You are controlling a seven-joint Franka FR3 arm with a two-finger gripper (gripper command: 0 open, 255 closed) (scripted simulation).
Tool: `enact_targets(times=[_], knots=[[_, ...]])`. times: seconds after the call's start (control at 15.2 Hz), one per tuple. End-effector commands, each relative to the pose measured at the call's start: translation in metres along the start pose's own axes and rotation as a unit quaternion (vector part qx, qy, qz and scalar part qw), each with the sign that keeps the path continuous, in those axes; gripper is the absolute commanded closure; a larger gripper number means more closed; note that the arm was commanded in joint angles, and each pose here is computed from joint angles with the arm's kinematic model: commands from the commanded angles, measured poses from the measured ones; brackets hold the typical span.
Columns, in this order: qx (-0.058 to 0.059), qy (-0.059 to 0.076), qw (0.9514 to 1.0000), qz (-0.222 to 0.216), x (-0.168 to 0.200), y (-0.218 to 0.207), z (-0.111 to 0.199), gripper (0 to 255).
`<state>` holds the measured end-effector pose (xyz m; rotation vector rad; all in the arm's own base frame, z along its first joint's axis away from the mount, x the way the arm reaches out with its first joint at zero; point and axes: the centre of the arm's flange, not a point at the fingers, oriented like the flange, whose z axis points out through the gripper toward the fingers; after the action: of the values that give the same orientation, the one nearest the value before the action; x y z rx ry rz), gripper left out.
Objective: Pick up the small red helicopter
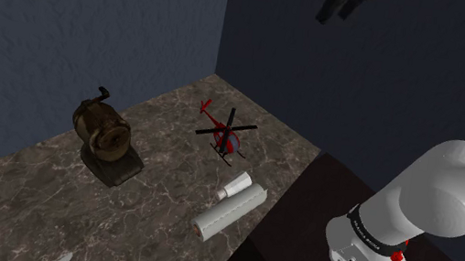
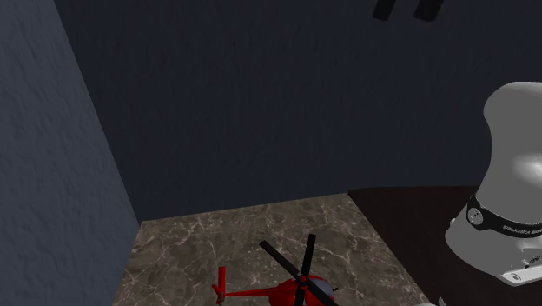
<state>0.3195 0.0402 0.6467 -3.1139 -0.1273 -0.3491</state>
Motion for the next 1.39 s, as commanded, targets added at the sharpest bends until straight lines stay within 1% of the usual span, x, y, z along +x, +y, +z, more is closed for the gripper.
enact_targets(times=[0.0,1.32], knots=[[0.000,0.000,1.0000,0.000,0.000,0.000,0.000,0],[-0.009,-0.036,0.9992,0.010,0.079,-0.056,0.250,0]])
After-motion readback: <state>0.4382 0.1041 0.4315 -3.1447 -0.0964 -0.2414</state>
